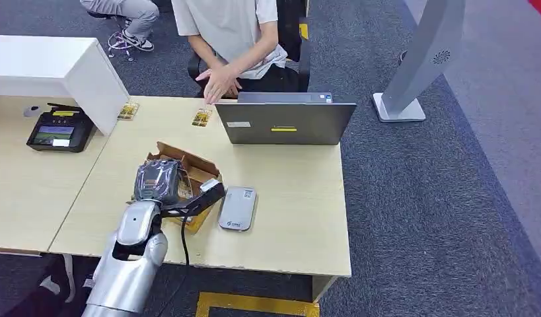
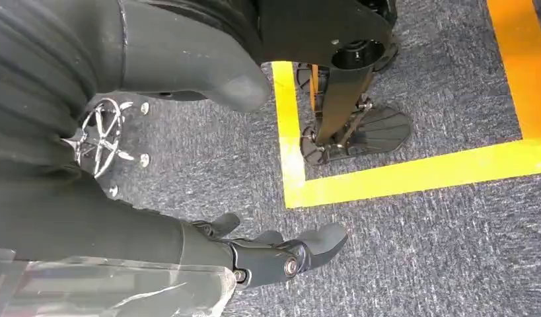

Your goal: Pass the card to the sensor for recognition and then transmit it.

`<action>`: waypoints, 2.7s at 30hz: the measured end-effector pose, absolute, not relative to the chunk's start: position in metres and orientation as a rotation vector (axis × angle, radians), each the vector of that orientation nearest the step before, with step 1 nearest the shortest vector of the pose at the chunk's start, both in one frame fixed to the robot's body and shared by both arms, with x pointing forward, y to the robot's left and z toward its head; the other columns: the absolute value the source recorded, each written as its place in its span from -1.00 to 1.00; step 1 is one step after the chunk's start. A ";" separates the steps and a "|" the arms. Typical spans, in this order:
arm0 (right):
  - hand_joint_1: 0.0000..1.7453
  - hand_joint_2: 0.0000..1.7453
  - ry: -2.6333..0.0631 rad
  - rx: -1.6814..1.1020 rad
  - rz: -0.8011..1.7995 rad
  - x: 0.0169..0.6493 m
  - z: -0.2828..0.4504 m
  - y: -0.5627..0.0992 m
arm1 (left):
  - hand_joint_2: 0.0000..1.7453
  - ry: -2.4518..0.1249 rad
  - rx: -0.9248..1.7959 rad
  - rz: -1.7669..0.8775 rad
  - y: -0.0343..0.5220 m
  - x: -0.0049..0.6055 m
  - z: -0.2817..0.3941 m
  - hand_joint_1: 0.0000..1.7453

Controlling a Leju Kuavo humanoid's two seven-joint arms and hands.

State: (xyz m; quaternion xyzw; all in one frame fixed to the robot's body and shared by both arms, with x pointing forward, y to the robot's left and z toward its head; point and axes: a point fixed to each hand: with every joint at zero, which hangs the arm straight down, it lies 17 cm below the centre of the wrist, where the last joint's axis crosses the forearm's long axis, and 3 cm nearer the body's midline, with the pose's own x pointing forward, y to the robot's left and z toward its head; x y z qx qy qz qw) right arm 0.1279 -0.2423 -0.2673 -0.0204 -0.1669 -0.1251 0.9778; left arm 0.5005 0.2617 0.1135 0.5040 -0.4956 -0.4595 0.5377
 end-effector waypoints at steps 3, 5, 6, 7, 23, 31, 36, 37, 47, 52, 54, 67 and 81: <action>-1.00 1.00 -0.336 -0.041 -0.243 0.128 -0.267 -0.242 | 1.00 -1.188 1.214 -1.080 0.263 0.505 0.122 1.00; -1.00 1.00 -0.337 -0.037 -0.230 0.128 -0.267 -0.241 | 1.00 -1.188 1.256 -1.041 0.271 0.515 0.139 1.00; -1.00 1.00 -0.339 -0.035 -0.222 0.128 -0.267 -0.240 | 1.00 -1.190 1.288 -1.016 0.277 0.523 0.153 1.00; -1.00 1.00 -0.342 -0.032 -0.213 0.129 -0.267 -0.239 | 1.00 -1.195 1.319 -0.989 0.283 0.530 0.167 1.00; -1.00 1.00 -0.352 -0.018 -0.124 0.138 -0.265 -0.233 | 1.00 -1.152 1.646 -0.871 0.338 0.614 0.332 1.00; -1.00 1.00 -0.359 -0.011 -0.094 0.144 -0.263 -0.229 | 1.00 -1.112 1.722 -0.872 0.345 0.627 0.359 1.00; -1.00 1.00 -0.362 -0.009 -0.093 0.146 -0.263 -0.229 | 1.00 -1.096 1.725 -0.885 0.348 0.629 0.356 1.00; -1.00 1.00 -0.362 -0.009 -0.093 0.146 -0.263 -0.229 | 1.00 -1.094 1.724 -0.886 0.349 0.629 0.356 1.00; -1.00 1.00 -0.361 -0.008 -0.092 0.147 -0.262 -0.228 | 1.00 -1.078 1.719 -0.896 0.351 0.630 0.350 1.00; -1.00 1.00 -0.361 -0.007 -0.092 0.146 -0.262 -0.228 | 1.00 -1.075 1.717 -0.898 0.351 0.631 0.348 1.00; -1.00 1.00 -0.361 -0.006 -0.092 0.146 -0.262 -0.228 | 1.00 -1.074 1.717 -0.898 0.351 0.631 0.348 1.00; -1.00 1.00 -0.362 -0.015 -0.095 0.145 -0.263 -0.229 | 1.00 -1.033 1.693 -0.911 0.370 0.627 0.326 1.00; -1.00 1.00 -0.363 -0.018 -0.095 0.145 -0.263 -0.231 | 1.00 -0.997 1.683 -0.906 0.385 0.623 0.313 1.00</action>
